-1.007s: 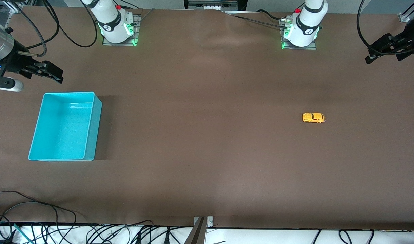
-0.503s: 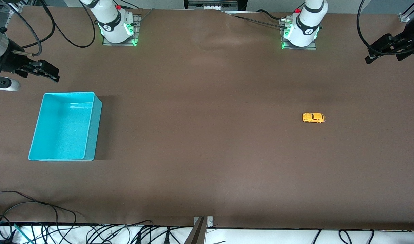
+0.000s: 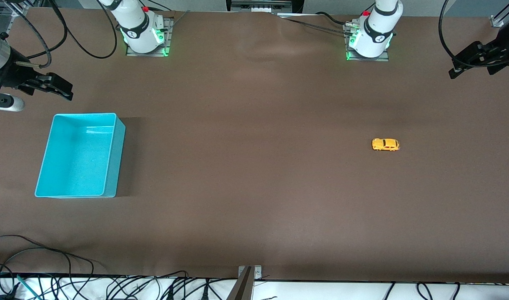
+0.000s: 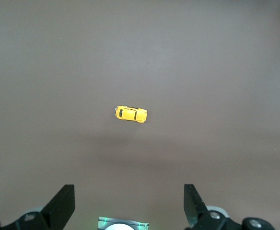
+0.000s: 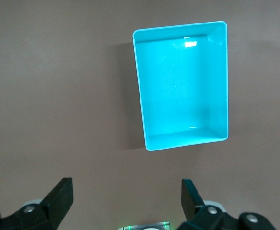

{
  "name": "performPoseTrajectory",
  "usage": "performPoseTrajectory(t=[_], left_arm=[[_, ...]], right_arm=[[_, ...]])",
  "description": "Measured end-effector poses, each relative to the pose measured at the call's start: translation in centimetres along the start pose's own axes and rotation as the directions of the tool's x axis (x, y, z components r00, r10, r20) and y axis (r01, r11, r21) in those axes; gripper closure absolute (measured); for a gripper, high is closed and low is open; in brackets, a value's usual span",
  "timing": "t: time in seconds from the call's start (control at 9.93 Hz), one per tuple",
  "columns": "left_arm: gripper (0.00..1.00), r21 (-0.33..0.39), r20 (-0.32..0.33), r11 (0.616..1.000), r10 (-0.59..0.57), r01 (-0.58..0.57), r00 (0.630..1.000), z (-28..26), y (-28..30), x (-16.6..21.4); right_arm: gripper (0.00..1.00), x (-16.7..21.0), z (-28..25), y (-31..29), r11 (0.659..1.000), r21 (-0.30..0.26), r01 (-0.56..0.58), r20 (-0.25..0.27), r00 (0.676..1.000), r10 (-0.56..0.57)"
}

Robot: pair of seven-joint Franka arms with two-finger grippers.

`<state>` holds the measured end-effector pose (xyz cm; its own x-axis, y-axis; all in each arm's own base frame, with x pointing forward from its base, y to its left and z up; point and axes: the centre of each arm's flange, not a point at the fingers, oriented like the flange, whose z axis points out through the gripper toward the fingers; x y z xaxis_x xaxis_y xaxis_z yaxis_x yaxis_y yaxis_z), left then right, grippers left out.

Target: Wind up and store yellow beetle car

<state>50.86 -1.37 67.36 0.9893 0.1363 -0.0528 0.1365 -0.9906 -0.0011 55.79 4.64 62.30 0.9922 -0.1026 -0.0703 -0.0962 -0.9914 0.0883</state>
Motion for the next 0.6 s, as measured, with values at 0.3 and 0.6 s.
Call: performPoseTrajectory(t=[0.3, 0.6], left_arm=[[0.00, 0.000, 0.000, 1.000, 0.000, 0.000, 1.000, 0.00, 0.00, 0.00], [0.00, 0.000, 0.002, 1.000, 0.000, 0.000, 1.000, 0.02, 0.00, -0.02]], right_arm=[[0.00, -0.05, 0.00, 0.03, 1.000, -0.001, 0.000, 0.003, 1.000, 0.000], [0.00, -0.11, 0.37, 0.42, 1.000, -0.005, -0.008, 0.025, 1.000, 0.008]])
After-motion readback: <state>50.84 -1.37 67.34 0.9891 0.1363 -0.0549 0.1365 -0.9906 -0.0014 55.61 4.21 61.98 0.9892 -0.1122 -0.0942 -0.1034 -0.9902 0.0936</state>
